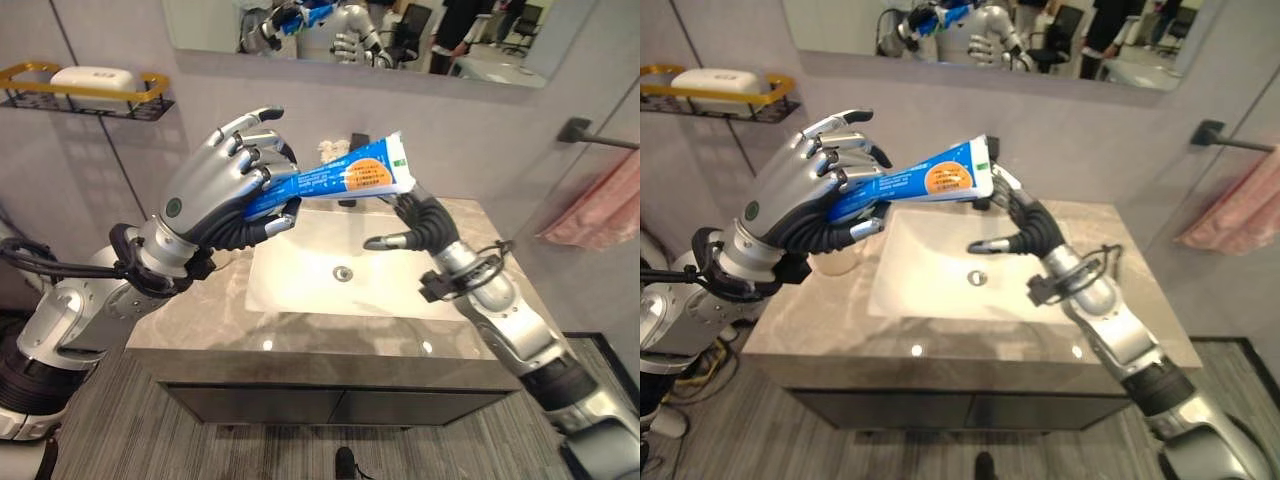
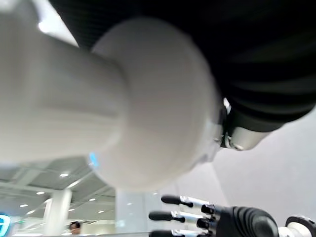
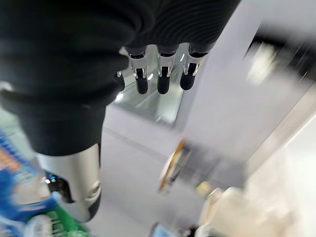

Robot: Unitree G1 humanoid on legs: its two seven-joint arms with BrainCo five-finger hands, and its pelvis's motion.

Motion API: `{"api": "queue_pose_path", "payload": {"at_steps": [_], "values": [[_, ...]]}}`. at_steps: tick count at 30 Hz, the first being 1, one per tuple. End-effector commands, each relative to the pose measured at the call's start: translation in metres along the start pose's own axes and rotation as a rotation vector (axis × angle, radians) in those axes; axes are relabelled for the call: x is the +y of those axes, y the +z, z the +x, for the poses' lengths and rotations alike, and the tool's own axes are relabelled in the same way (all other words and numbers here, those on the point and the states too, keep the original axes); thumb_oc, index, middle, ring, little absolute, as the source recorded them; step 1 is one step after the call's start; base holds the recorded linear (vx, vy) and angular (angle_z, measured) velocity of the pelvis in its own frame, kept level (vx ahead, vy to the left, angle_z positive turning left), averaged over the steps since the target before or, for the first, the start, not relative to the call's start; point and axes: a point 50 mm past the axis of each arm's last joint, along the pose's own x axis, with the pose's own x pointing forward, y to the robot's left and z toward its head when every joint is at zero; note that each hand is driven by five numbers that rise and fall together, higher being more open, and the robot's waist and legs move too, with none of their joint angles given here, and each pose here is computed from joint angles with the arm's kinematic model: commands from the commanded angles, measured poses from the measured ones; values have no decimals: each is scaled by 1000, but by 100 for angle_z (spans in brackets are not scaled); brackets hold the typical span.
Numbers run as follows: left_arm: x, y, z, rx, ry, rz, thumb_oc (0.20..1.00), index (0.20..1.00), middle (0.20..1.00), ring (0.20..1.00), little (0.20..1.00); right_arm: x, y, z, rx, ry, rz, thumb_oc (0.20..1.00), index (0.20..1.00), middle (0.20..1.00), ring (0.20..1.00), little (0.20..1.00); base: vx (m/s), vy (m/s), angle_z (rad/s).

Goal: Put brush and paste in cup on sink, flatten towel.

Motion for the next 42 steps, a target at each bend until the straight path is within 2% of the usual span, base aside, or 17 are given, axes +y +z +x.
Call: {"api": "queue_pose_path", "payload": {"at_steps": [1, 8, 22, 23, 26, 34, 35, 36, 37, 38, 42], "values": [[18, 2, 17, -34, 169, -9, 200, 200, 200, 200, 200, 19, 38, 34, -227, 67, 130, 1000, 1000, 1000, 1000, 1000, 0, 0, 0], [5, 9, 10, -30, 166, -72, 200, 200, 200, 200, 200, 44, 57, 46, -372, 106, 339, 1000, 1000, 1000, 1000, 1000, 24, 19, 10], [-20, 9, -6, 41, 62, -154, 200, 200, 200, 200, 200, 60, 76, 54, -446, 165, 467, 1000, 1000, 1000, 1000, 1000, 5, 1, 0], [-26, 7, -12, 77, 38, -174, 200, 200, 200, 200, 200, 62, 72, 54, -422, 174, 489, 200, 200, 200, 200, 200, 0, 0, 0], [-31, 7, -18, 106, 28, -198, 200, 200, 200, 200, 200, 61, 72, 52, -423, 176, 491, 200, 200, 200, 200, 200, 26, 1, 0], [-47, 8, -41, 235, 14, -280, 200, 200, 200, 200, 200, 48, 64, 48, -426, 31, 534, 200, 200, 200, 200, 200, 0, 0, 0], [-48, 10, -41, 239, 20, -294, 329, 329, 329, 329, 329, 46, 62, 49, -424, 13, 538, 200, 200, 200, 200, 200, 0, 0, 0], [-49, 12, -44, 252, 26, -306, 567, 567, 567, 567, 567, 42, 62, 49, -429, -30, 534, 200, 200, 200, 200, 200, 0, 0, 0], [-48, 12, -44, 253, 26, -306, 724, 724, 724, 724, 724, 42, 62, 49, -429, -31, 534, 200, 200, 200, 200, 200, -2, 6, 4], [-49, 12, -46, 267, 34, -315, 1000, 1000, 1000, 1000, 1000, 40, 62, 49, -435, -54, 531, 200, 200, 200, 200, 200, -3, 0, 10], [-51, 13, -50, 305, 59, -344, 1000, 1000, 1000, 1000, 1000, 33, 66, 50, -465, -120, 517, 200, 200, 200, 200, 200, -5, -2, 14]]}}
